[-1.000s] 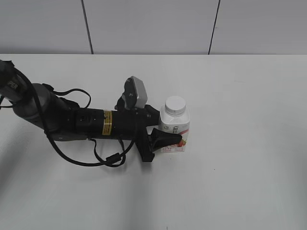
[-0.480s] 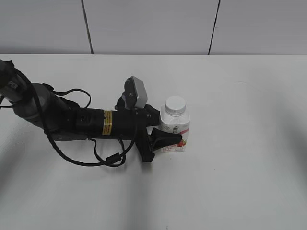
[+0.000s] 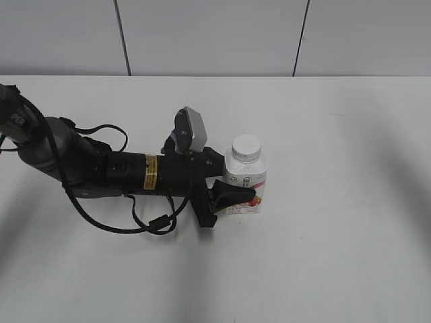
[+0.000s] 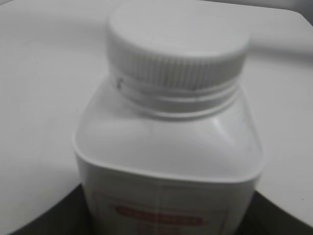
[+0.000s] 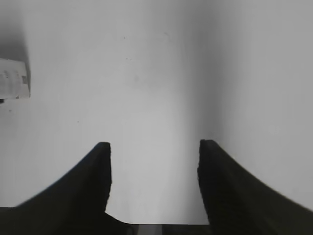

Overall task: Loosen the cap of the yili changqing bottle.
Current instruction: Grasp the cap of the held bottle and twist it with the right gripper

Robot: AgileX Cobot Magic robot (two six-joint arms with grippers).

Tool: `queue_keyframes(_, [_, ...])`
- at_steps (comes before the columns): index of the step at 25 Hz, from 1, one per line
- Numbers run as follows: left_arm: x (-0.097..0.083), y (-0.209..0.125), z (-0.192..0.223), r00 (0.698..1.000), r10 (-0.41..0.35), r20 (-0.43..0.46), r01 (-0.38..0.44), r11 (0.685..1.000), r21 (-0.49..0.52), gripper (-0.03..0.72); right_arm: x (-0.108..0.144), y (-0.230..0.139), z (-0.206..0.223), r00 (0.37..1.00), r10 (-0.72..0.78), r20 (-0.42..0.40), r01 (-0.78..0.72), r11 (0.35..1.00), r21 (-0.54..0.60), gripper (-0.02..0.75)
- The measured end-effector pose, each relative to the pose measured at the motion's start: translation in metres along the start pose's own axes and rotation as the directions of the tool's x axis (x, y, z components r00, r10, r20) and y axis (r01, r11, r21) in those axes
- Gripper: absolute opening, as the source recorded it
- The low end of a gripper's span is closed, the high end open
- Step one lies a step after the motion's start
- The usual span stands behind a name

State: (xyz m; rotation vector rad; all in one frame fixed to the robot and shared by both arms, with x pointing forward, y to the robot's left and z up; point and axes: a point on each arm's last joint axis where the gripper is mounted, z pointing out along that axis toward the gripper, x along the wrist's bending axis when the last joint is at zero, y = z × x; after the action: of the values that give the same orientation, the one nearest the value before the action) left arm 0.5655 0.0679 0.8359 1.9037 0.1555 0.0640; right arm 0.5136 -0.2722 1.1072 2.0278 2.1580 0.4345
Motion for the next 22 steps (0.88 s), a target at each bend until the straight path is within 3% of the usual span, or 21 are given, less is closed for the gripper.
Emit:
queue_keyframes(9, [0.000,0.000,0.000,1.000,0.000,0.000,0.000,1.000,0.000,0.389,0.022,0.019,0.012,0.989,0.020,-0.147,-0.016,1.000,0.025,0.419])
queue_keyframes(15, [0.000,0.000,0.000,1.000,0.000,0.000,0.000,1.000,0.000,0.389,0.070,0.013,0.027,0.976,-0.102,-0.193,0.119,0.990,0.081,0.419])
queue_keyframes(22, [0.000,0.000,0.000,1.000,0.000,0.000,0.000,1.000,0.000,0.389,0.101,0.005,0.028,0.964,-0.149,-0.221,0.174,0.980,0.098,0.418])
